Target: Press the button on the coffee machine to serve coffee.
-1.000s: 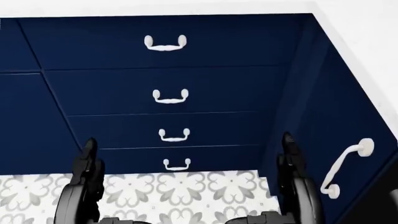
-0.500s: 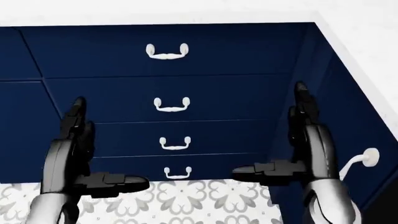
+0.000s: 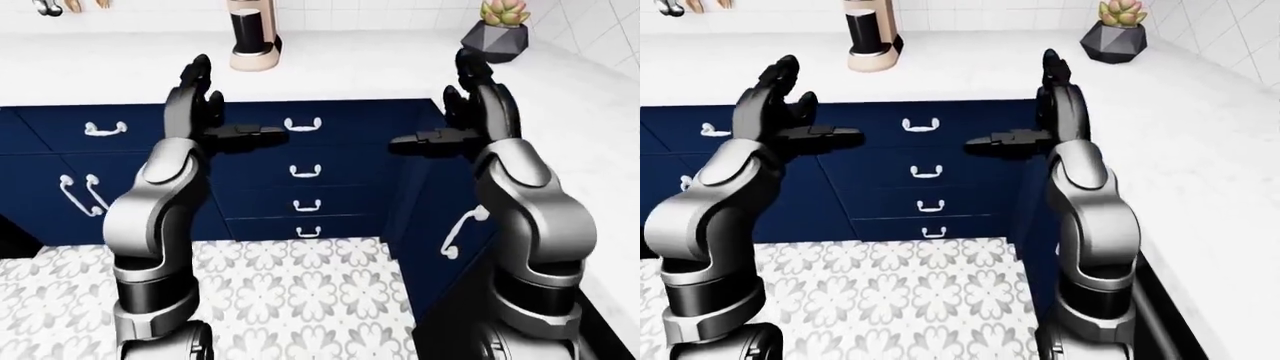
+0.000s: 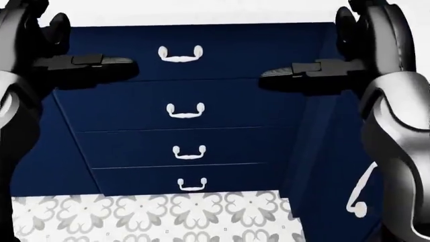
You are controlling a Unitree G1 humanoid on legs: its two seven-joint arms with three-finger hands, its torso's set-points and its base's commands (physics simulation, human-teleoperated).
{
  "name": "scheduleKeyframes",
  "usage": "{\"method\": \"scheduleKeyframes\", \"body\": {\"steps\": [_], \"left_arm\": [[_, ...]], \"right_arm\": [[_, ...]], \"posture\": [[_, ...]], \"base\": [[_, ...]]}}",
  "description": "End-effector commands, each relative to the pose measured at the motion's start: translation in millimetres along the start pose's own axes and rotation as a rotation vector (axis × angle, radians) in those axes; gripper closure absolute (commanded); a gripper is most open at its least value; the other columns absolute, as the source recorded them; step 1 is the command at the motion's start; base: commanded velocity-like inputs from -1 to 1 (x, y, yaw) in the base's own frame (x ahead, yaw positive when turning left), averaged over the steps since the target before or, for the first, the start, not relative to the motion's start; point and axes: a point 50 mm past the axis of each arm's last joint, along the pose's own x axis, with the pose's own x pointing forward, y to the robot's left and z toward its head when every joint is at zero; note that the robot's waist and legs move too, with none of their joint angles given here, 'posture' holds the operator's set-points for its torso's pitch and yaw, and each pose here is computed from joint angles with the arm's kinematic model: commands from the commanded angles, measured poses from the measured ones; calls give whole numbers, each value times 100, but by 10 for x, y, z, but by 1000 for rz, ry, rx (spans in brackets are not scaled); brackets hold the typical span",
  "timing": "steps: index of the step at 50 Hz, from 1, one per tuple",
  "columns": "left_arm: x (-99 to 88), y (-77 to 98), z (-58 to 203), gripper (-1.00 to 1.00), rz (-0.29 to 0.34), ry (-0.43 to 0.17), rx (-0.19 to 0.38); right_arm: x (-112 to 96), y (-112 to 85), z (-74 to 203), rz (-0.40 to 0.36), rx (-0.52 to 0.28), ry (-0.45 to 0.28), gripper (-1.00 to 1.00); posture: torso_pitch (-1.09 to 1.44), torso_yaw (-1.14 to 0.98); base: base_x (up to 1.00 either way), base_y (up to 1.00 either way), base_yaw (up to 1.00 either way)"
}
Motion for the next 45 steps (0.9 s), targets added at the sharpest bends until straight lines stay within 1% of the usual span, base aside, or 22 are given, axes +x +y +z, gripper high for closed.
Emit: {"method": "scheduleKeyframes", "body": {"steps": [1,3,4,5,6,8,13,17,20,23,26,31,45], "left_arm": [[-40,25,278,-100,12,-103,0],[-69,77,386,-100,28,-120,-11],[-75,95,398,-100,33,-126,-10],[-88,100,410,-100,31,-131,-10],[-93,114,469,-100,29,-138,-28],[-113,135,557,-100,36,-154,-36],[-99,187,590,-100,55,-162,-51],[-111,194,622,-100,63,-171,-55],[-166,182,706,-100,58,-188,-60],[-207,180,764,-100,56,-199,-65],[-193,157,725,-100,50,-193,-66],[-207,162,749,-100,49,-199,-71],[-197,148,722,-100,46,-199,-67]], "right_arm": [[-18,-17,240,-3,-1,-82,-100],[-39,-46,366,-5,4,-105,-100],[-80,-69,459,-10,10,-133,-100],[-91,-76,478,-11,11,-136,-100],[-104,-78,488,-10,13,-139,-100],[-97,-46,481,1,12,-139,-100],[-104,1,504,20,10,-143,-100],[-145,-5,608,22,10,-171,-100],[-200,-8,698,27,10,-199,-100],[-201,-7,699,31,21,-206,-100],[-184,-25,677,28,36,-197,-100],[-176,-38,662,26,49,-192,-100],[-168,-13,634,28,42,-186,-100]], "posture": [[0,0],[0,0],[0,0],[0,0],[0,0],[0,0],[0,0],[0,0],[0,0],[0,0],[0,0],[0,0],[0,0]], "base": [[0,0,0],[0,0,0],[0,0,0],[0,0,0],[0,0,0],[0,0,0],[0,0,0],[0,0,0],[0,0,0],[0,0,0],[7,0,0],[19,0,0],[18,1,0]]}}
